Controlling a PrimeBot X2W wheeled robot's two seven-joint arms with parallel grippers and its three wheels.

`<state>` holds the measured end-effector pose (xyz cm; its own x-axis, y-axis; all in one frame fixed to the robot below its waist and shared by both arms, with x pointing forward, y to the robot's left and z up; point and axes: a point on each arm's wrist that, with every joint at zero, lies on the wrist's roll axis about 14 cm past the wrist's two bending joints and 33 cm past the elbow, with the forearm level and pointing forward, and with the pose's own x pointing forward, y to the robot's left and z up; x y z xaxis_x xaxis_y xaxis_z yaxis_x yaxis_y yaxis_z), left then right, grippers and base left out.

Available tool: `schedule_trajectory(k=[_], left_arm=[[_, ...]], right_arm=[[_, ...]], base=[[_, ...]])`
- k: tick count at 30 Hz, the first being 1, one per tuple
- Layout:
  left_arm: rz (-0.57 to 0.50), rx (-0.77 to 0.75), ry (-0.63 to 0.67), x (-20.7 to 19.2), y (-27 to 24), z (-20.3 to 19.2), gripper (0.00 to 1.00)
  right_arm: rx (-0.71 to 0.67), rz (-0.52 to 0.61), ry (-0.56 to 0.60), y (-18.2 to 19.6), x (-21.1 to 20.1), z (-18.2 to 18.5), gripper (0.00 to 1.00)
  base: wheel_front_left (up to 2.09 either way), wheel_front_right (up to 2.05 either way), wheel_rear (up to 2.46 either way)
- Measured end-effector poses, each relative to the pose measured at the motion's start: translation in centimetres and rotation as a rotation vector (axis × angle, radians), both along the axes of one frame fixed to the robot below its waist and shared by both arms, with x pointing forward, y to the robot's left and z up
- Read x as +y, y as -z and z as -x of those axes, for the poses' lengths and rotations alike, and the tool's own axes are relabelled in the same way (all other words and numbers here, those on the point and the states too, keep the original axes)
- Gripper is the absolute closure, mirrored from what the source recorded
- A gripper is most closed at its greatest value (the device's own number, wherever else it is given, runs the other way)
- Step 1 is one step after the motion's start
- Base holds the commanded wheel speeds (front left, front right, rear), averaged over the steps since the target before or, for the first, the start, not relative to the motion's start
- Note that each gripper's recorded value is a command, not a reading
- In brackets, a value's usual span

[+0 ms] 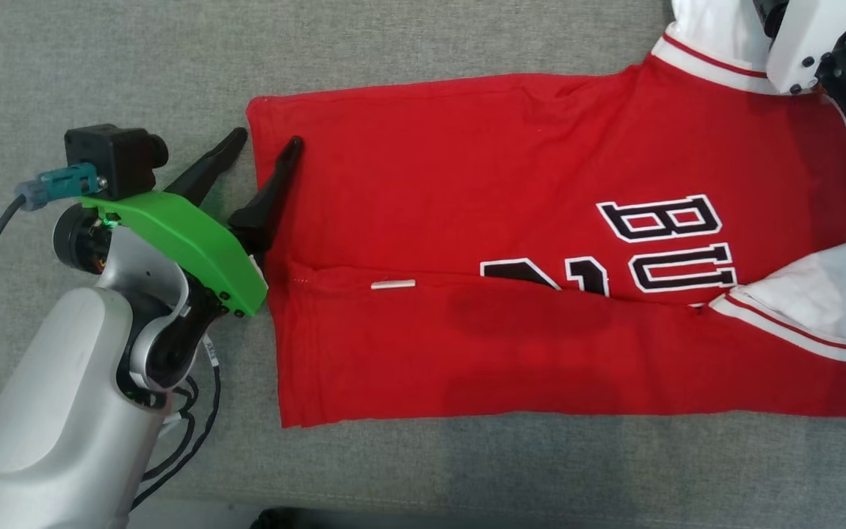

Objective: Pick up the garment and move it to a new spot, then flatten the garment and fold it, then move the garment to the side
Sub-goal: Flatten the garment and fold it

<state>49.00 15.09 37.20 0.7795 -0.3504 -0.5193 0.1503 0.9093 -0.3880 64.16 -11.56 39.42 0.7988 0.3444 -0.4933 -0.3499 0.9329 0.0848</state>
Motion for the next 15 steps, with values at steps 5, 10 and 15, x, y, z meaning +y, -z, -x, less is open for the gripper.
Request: schedule_trajectory(k=[5, 10, 15], left_arm=[[-0.001, 0.018, -0.009, 0.5, 0.9, 0.0, 0.0], [0.007, 0.021, -0.013, 0.4, 1.4, -0.4, 0.0], [0.009, 0.02, -0.002, 0.0, 1.7, -0.8, 0.05]], right_arm=[[0.008, -0.006, -0.005, 1.8, 0.5, -1.0, 0.0], [0.002, -0.005, 0.003, 2.5, 0.3, -1.6, 0.0], [0.009, -0.002, 0.009, 3.0, 0.0, -1.4, 0.0]], base=[[0.0, 0.0, 0.0], [0.0, 0.0, 0.0], [0.0, 0.0, 0.0]])
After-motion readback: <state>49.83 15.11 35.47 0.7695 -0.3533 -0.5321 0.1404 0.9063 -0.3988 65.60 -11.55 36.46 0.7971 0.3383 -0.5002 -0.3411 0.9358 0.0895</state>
